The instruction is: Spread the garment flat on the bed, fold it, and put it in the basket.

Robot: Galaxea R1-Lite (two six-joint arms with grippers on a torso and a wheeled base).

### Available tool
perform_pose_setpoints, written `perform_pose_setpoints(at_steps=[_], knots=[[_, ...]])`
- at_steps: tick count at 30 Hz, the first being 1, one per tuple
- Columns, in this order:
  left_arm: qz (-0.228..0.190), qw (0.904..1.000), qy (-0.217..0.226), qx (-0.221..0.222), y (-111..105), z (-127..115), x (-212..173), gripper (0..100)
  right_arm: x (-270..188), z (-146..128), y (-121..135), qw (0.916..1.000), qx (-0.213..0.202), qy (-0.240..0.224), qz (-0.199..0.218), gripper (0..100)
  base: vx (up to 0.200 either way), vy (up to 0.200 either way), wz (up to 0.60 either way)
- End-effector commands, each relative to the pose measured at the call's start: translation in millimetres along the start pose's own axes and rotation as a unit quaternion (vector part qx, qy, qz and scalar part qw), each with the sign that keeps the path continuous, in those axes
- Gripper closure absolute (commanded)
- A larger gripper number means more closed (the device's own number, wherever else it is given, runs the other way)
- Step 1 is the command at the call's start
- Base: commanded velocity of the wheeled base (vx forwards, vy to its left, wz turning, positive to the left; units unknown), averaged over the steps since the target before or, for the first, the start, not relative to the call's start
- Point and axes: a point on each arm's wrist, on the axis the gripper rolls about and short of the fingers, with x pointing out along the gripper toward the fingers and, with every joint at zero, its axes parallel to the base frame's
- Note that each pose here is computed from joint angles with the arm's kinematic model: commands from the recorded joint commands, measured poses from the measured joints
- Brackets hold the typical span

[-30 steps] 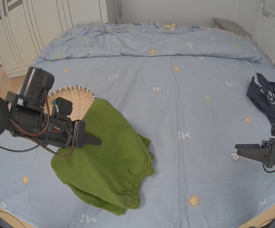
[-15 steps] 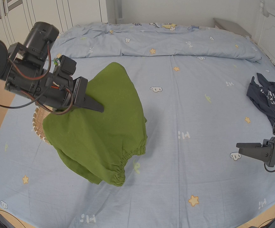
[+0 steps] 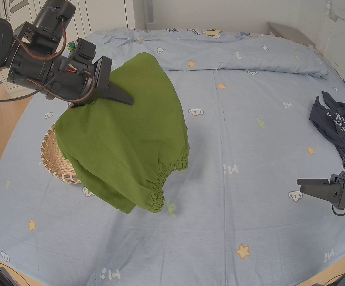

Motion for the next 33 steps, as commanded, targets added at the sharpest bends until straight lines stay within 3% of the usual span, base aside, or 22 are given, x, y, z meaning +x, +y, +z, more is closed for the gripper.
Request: perform_pose_setpoints(at_steps=[1, 7, 14, 16, 20, 33], knots=[[0.013, 0.9997, -0.002, -0.020, 11.4, 3.5, 1.3, 100, 0.2, -0.1, 0.1, 1.0000, 0.000, 0.001, 0.000, 0, 0.000, 0.000, 0.00], [0.037, 0.9979, -0.003, -0.052, 36.8, 8.0, 4.7, 100, 0.3, -0.6, -0.3, 1.0000, 0.001, 0.001, 0.000, 0, 0.000, 0.000, 0.00], [0.030, 0.9978, 0.000, -0.060, 41.4, 7.4, -3.4, 100, 0.7, -0.7, -0.5, 1.0000, 0.001, 0.002, 0.001, 0, 0.000, 0.000, 0.00], [0.030, 0.9985, 0.000, -0.047, 36.8, 5.8, -10.3, 100, 0.7, -1.1, -0.6, 1.0000, 0.002, 0.003, 0.000, 0, 0.000, 0.000, 0.00], [0.026, 0.9982, -0.029, 0.046, 24.3, 5.8, -32.8, 100, 0.5, -1.1, -0.3, 1.0000, 0.001, 0.002, 0.001, 0, 0.000, 0.000, 0.00], [0.026, 0.9912, -0.101, 0.082, 21.8, 10.0, -47.9, 100, 0.3, -1.0, 0.0, 1.0000, 0.001, 0.002, 0.001, 0, 0.000, 0.000, 0.00]])
